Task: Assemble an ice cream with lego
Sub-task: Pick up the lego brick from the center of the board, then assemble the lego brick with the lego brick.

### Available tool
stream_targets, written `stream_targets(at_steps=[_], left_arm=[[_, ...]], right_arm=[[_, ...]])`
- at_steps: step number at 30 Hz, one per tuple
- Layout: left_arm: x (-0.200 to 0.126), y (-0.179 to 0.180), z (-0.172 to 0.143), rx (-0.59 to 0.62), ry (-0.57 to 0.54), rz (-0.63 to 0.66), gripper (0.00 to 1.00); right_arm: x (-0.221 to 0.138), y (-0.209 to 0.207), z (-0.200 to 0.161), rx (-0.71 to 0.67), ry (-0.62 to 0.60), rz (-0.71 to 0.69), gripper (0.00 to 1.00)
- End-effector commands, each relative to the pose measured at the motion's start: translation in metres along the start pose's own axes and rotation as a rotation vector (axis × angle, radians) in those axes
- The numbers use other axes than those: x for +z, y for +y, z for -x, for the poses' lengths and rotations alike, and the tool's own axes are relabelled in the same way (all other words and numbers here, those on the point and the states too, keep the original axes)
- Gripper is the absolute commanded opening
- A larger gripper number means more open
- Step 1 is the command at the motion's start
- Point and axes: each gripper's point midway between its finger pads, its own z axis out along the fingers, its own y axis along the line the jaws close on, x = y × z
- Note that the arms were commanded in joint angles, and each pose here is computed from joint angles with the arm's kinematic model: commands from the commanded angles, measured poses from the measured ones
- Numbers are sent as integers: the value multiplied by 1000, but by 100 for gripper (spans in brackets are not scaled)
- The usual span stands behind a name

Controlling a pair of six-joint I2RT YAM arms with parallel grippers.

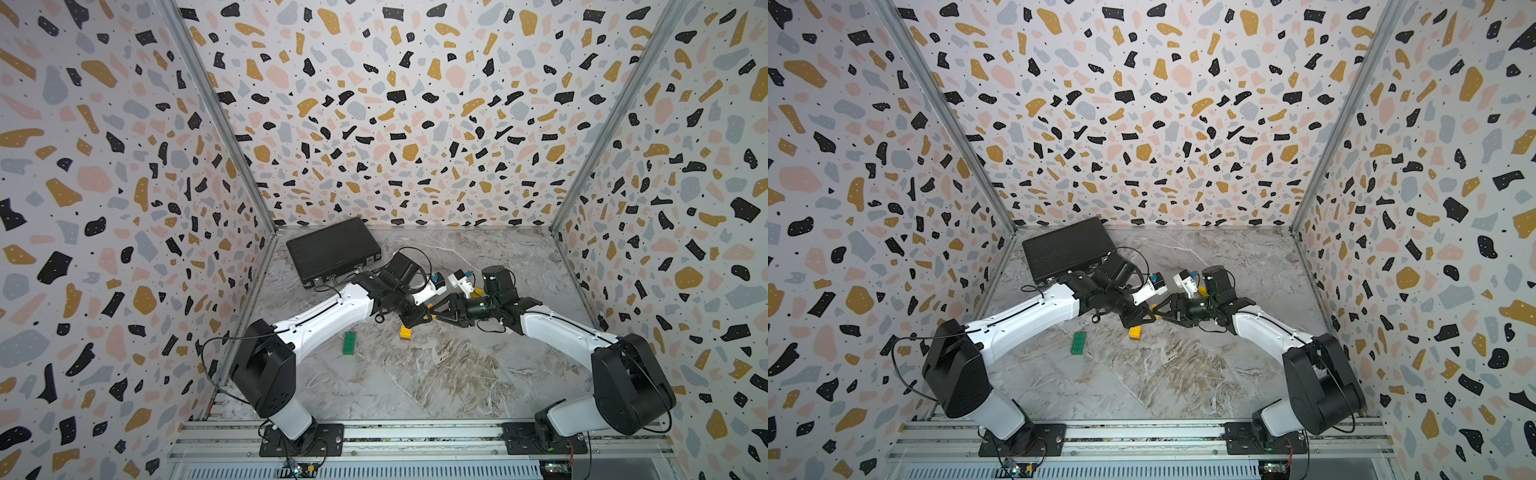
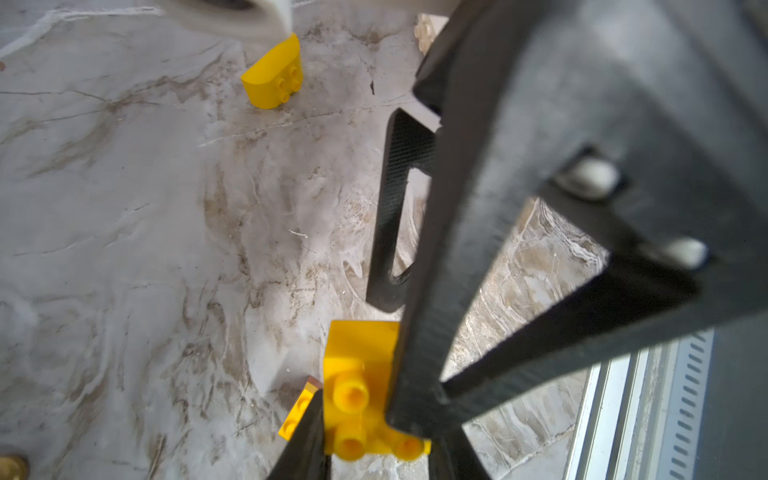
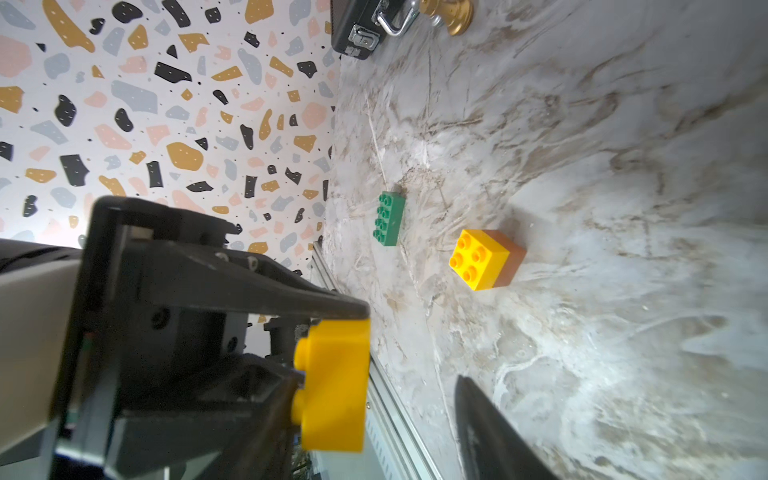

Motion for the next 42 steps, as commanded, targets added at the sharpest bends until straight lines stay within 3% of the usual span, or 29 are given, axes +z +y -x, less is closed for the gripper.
stream_targets(at_steps=[1,8,14,20,29,42], left_arm=[[-6,11,-6,-100,-1,70,9],[-12,14,-41,-328,45,145,3],[-4,15,-65,-532,126,191,1],[6,28,-81,-573,200,310,0],[27,34,-88,-630,259,380,1],[50,41,-90,-670,299,406,5]], right_arm=[[-13,1,6,-65,-80,-57,72],[-43,-15,21,-69,-257,-170,79],[-39,-68,16,34,-204,-386,75],[-25,-99,8,111,-126,-456,67],[-3,-114,-4,110,-23,-519,56],[14,-117,-14,97,49,-532,55]])
